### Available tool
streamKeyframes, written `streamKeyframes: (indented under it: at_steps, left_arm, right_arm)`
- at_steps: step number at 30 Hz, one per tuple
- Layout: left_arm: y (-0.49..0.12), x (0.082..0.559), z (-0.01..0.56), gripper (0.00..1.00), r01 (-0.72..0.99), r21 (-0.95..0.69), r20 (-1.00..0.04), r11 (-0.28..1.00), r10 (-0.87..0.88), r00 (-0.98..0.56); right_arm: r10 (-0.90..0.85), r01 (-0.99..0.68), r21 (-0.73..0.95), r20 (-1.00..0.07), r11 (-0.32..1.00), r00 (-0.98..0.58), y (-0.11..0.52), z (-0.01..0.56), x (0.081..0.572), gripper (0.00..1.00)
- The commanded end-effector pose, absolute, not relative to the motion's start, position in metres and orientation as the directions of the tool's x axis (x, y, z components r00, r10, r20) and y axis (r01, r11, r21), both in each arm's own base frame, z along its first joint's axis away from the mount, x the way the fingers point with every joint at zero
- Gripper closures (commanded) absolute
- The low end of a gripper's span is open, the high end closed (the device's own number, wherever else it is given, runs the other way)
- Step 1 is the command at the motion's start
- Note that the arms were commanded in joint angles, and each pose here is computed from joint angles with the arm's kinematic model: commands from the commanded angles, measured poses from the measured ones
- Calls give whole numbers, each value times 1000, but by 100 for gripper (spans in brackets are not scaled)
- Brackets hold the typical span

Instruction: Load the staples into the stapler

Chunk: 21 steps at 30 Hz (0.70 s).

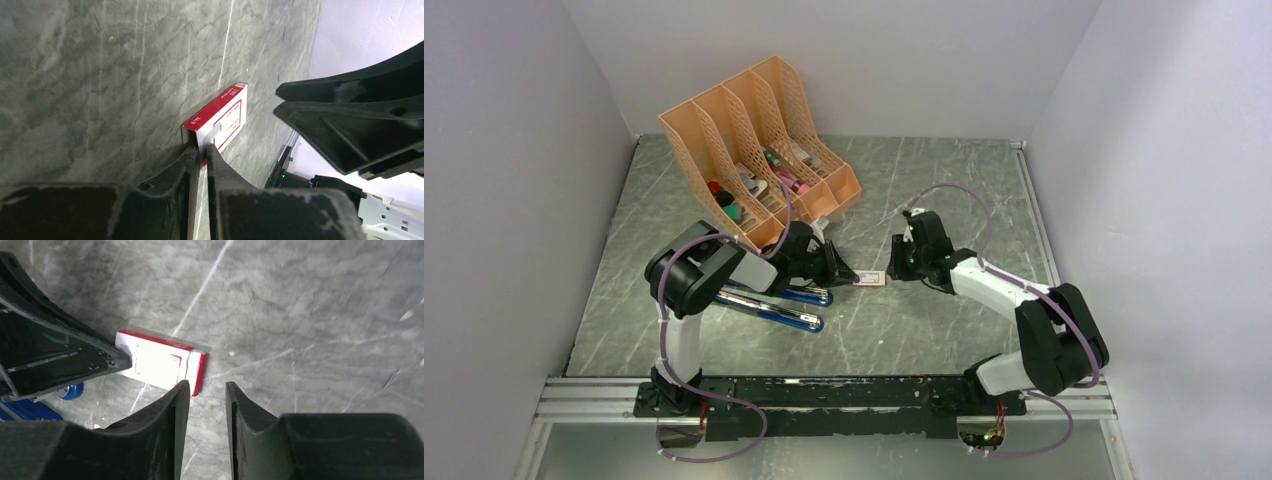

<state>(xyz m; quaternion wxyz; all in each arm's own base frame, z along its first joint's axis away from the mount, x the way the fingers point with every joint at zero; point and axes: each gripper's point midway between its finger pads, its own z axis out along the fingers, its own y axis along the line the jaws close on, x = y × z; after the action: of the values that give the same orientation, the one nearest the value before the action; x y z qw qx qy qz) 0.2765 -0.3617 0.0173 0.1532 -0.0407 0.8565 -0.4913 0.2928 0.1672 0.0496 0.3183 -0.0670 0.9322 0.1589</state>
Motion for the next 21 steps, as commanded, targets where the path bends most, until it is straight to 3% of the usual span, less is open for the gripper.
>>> streamKeyframes:
  at_steps: [1, 21]
  left_arm:
    - [-361, 281, 28, 83, 118, -857, -258, 502, -218, -941]
    - [-362, 281, 29, 85, 124, -857, -261, 501, -212, -942]
  right_arm:
    - [73, -155, 338, -575, 928, -815, 172, 40, 287, 65]
    - [151, -117, 439, -530, 891, -835, 177, 20, 283, 72]
